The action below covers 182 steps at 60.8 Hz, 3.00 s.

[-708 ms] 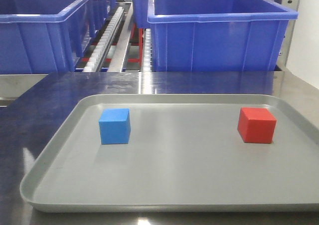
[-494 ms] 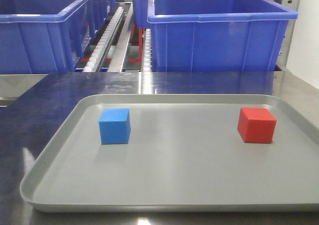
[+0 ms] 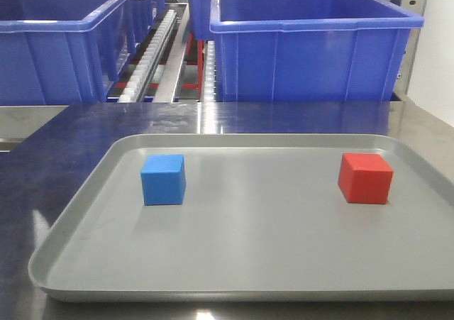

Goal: Sort and place red and blue blocks on shelf

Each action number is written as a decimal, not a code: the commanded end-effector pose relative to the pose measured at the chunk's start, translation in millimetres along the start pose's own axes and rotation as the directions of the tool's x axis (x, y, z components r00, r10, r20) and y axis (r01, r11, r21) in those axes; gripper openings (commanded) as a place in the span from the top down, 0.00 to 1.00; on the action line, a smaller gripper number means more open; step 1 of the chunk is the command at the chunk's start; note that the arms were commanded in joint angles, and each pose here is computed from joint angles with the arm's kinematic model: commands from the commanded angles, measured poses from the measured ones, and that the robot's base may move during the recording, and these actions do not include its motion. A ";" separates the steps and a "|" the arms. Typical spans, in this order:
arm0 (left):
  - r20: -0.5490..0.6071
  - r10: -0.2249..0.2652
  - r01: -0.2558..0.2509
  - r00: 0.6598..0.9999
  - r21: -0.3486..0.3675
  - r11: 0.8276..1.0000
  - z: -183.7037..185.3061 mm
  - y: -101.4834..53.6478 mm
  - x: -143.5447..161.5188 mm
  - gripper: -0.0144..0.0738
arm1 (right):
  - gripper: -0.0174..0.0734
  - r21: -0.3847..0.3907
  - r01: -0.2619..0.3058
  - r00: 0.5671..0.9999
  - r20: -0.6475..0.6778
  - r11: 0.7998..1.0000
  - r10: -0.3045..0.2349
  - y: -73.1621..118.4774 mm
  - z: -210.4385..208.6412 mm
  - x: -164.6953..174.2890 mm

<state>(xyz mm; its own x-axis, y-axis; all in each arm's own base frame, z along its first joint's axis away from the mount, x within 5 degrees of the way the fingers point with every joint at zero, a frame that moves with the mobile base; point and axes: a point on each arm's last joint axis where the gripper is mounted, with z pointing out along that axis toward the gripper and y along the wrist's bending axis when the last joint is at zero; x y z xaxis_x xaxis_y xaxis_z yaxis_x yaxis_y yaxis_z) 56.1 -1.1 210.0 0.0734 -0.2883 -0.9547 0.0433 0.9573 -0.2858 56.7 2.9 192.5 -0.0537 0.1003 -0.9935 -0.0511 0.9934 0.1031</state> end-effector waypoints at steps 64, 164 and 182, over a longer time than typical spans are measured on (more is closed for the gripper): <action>0.070 0.000 -0.001 0.998 0.022 1.000 -0.9 -0.1 -0.7 0.67 | 0.74 -0.028 0.010 0.979 0.202 1.000 -0.004 3.3 -4.7 -23.6; 0.070 0.000 -0.001 0.998 0.022 1.000 -0.9 -0.1 -0.7 0.67 | 0.74 0.013 -0.103 0.809 -0.580 0.995 0.092 33.7 128.0 -124.9; 0.070 0.000 -0.001 0.998 0.022 1.000 -0.9 -0.1 -0.7 0.67 | 0.74 0.016 -0.104 0.796 -0.598 0.994 0.093 35.1 135.9 -128.4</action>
<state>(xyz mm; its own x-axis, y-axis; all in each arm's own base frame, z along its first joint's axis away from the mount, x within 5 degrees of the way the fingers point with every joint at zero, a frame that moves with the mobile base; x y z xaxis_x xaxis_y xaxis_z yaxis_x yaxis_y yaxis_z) 56.1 -1.1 210.0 0.0734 -0.2883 -0.9547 0.0433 0.9573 -0.2858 192.3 31.8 302.2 -0.7029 0.1259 -0.7000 -0.0156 0.9812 0.1922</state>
